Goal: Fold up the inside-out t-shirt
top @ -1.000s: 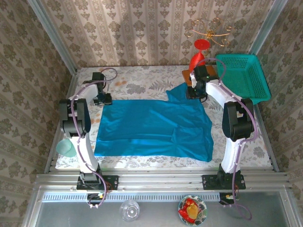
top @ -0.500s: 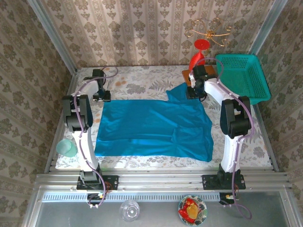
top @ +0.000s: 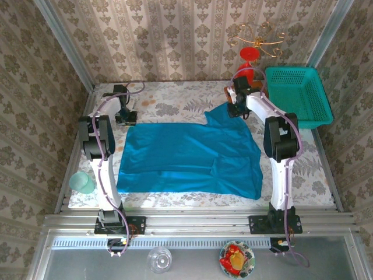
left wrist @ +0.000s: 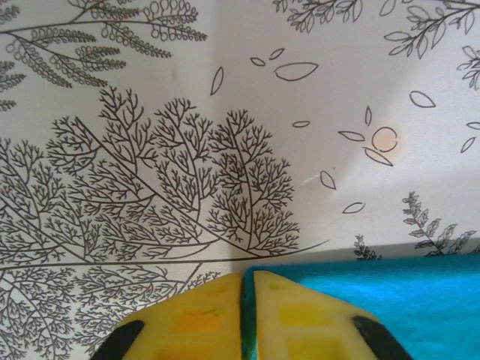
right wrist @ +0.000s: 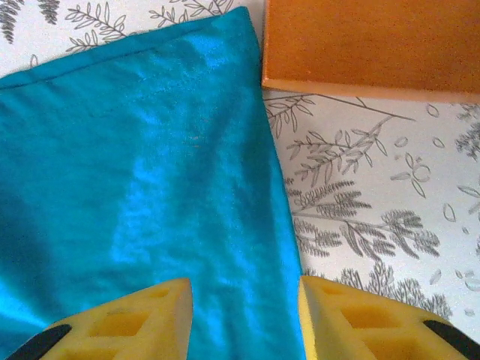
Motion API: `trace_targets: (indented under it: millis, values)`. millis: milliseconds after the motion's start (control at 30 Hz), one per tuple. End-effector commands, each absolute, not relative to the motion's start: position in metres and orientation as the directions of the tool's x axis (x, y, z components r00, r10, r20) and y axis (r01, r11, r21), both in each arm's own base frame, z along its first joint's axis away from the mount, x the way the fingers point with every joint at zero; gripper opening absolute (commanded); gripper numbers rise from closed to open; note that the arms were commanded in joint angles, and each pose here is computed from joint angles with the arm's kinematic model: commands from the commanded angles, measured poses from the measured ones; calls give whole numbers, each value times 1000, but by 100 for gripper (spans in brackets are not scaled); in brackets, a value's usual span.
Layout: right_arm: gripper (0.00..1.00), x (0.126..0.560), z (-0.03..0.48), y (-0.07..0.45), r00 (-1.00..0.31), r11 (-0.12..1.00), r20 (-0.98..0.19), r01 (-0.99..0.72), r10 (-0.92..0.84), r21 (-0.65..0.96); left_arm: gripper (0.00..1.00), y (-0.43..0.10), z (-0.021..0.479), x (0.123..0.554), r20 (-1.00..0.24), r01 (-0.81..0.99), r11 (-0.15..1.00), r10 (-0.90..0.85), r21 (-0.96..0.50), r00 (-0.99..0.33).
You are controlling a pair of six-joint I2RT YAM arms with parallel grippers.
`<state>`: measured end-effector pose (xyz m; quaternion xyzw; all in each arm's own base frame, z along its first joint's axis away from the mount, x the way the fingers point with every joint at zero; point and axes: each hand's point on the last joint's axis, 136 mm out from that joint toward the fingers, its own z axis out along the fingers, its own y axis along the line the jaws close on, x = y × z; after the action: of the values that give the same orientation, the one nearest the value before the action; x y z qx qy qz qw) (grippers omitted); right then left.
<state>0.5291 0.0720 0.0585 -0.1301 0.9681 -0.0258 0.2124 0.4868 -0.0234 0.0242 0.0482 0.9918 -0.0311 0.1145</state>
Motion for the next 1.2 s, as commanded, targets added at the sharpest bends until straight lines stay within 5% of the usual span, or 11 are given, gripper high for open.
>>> trace_targets:
  millis: [0, 400, 800, 1167]
  values:
    - [44, 533, 50, 67, -872, 946, -366, -286, -324, -154, 9, -23, 18, 476, -180, 110, 991, 95, -76, -979]
    - [40, 528, 11, 60, -914, 947, -261, -272, -310, -170, 0, -25, 22, 476, -195, 104, 990, 85, -90, -977]
    - [0, 530, 39, 63, -903, 957, -324, -240, -282, -165, 0, -26, 34, 476, -226, 101, 991, 78, -93, -971]
    - [0, 490, 92, 75, -879, 972, -416, -196, -232, -129, 0, -19, 70, 468, -326, 67, 994, 36, -86, -945]
